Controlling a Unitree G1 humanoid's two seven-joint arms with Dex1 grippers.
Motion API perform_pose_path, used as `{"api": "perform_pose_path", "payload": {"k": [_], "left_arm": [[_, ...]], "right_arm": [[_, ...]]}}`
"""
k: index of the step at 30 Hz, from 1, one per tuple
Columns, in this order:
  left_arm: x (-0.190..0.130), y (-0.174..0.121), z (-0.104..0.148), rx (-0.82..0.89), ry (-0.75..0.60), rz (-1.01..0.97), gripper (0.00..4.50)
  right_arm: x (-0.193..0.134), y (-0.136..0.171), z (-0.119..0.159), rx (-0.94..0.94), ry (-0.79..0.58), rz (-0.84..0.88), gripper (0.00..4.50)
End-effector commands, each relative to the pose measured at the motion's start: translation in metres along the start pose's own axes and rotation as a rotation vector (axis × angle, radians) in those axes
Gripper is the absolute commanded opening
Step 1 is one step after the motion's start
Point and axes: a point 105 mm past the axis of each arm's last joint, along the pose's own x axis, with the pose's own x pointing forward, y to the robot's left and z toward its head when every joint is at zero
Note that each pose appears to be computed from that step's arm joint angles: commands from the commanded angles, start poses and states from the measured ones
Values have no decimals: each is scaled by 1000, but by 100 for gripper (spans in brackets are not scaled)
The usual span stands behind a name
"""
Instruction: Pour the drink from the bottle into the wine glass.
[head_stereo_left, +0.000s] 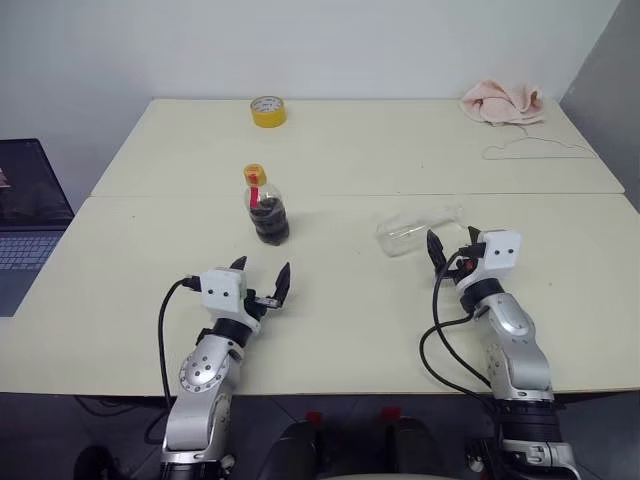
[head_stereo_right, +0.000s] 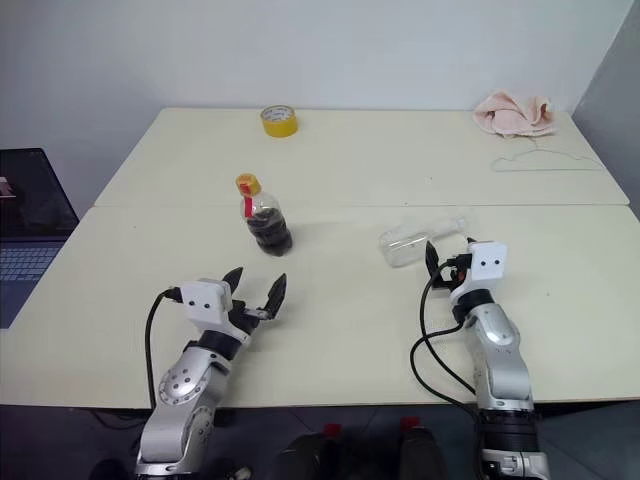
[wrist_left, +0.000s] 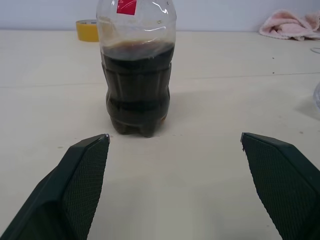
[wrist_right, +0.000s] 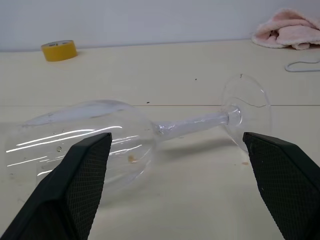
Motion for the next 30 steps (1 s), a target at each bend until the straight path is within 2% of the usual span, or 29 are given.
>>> {"api": "perform_pose_path", "payload": {"k": [1,6,14,17,21,30], "left_arm": [[-1,1,14,35,-39,-4,447],[-4,-1,20,-81,-84,-17,447],[-3,11,20,-62,-91,14,447],[4,16,22,-34,-86,34,447],[36,13,37,-31,-70,18,447],[45,22,32,4,-39,58,447]], "right_arm": [[0,2,14,3,-54,17,450],[0,4,16,-3,-61,22,450],[1,18,23,-39,-93,84,450],[0,21,24,-44,-96,102,450],[-3,30,24,-26,-92,151,450],[-10,55,31,-49,-109,327,450]]}}
